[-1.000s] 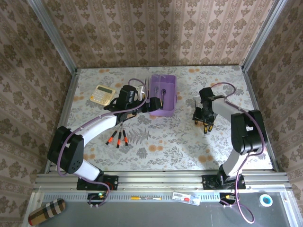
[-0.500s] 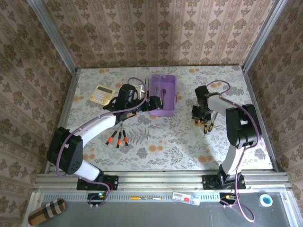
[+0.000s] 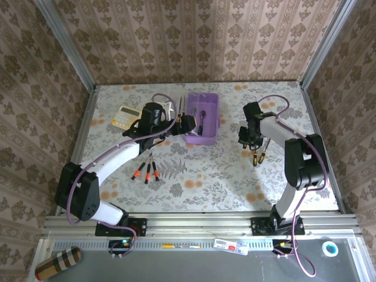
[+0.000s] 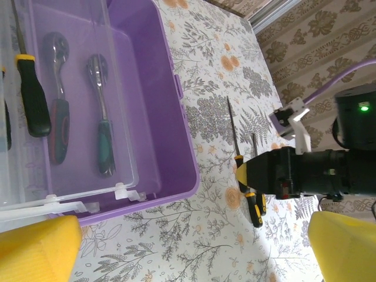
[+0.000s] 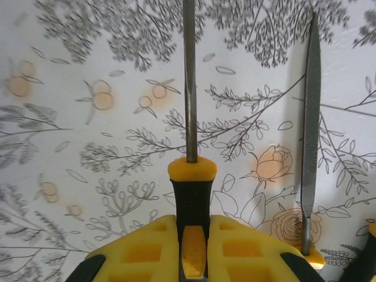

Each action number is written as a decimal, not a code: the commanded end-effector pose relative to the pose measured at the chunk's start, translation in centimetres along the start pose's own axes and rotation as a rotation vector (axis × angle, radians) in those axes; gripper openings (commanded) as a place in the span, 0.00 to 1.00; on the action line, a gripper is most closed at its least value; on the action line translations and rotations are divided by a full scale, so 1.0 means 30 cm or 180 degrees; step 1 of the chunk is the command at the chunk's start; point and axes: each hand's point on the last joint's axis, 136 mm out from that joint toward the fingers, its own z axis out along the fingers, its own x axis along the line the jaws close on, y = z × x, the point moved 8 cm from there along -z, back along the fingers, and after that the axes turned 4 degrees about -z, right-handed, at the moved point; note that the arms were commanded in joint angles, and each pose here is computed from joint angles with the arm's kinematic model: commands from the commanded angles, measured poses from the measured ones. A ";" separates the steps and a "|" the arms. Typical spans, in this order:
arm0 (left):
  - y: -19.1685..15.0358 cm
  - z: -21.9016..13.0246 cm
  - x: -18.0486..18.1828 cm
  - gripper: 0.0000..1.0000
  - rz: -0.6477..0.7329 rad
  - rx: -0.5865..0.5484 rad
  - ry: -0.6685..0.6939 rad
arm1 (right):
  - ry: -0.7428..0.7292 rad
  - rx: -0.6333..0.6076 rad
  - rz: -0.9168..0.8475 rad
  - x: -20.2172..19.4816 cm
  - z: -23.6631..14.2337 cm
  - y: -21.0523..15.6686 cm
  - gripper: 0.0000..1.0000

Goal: Pack the tool kit

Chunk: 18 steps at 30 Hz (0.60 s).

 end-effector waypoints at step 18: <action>0.106 -0.089 0.042 1.00 0.0098 -0.0365 0.0193 | 0.0453 -0.0512 -0.0132 0.160 -0.226 0.041 0.11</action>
